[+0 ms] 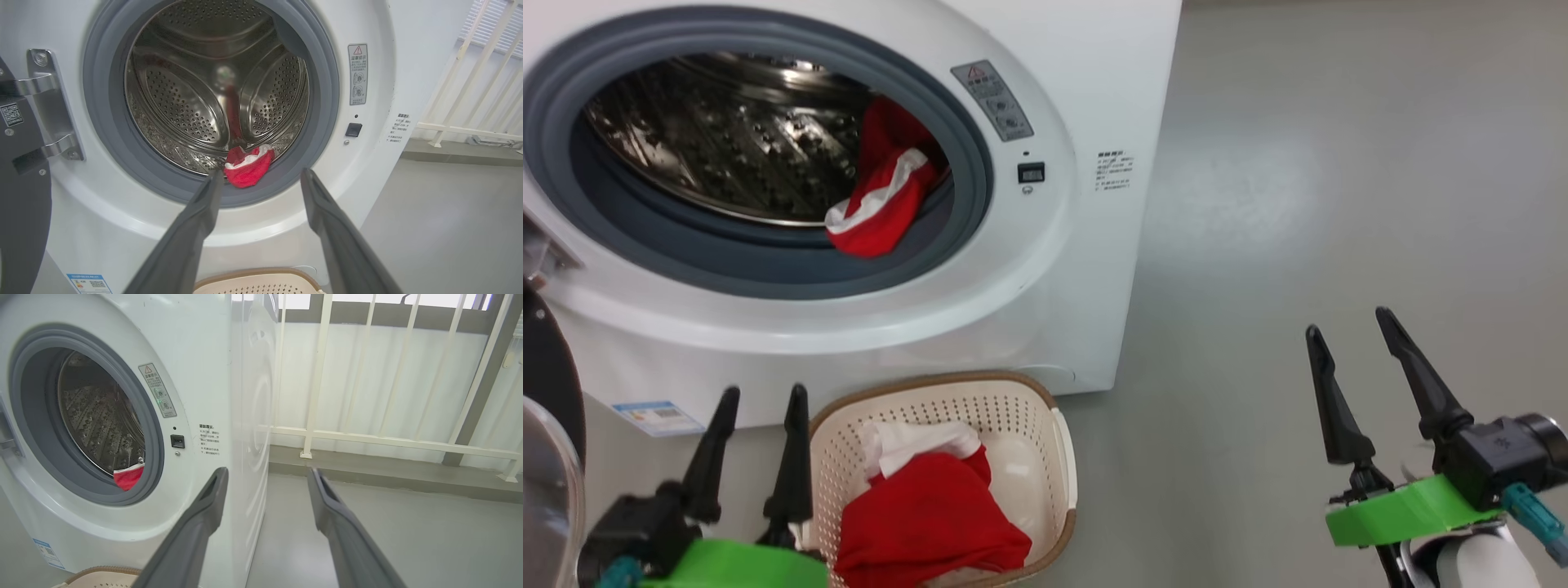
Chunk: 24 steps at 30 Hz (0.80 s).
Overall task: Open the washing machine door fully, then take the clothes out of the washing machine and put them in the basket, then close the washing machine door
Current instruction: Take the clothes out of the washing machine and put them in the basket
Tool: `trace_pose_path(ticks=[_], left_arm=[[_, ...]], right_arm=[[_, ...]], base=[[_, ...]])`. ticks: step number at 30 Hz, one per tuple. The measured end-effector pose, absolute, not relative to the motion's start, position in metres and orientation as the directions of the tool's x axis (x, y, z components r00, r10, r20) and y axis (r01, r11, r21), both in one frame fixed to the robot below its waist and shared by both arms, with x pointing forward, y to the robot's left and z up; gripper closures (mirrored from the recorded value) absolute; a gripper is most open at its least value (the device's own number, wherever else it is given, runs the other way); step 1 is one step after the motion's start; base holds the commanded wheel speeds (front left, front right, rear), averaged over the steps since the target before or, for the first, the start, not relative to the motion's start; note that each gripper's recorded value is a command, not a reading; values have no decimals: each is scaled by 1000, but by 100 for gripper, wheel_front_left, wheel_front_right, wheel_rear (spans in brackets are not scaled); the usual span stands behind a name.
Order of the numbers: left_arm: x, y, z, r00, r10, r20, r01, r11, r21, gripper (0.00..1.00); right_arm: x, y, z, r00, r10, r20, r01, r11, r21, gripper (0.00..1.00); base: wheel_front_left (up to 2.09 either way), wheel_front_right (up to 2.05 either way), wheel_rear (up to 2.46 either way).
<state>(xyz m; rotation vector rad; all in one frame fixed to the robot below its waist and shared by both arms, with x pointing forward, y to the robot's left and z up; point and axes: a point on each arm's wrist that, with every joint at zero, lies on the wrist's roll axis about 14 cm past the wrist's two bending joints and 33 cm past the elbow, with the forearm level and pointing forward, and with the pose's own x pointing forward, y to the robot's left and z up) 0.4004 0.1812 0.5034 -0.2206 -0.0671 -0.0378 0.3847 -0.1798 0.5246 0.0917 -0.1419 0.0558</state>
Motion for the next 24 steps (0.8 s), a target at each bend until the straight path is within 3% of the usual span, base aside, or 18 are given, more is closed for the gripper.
trace_pose_path(ticks=[24], left_arm=[[577, 167, 487, 992, -101, 71, 115, 969, -220, 0]], right_arm=[[475, -152, 457, 990, 135, 27, -137, 987, 78, 0]], base=[[0, 0, 0]])
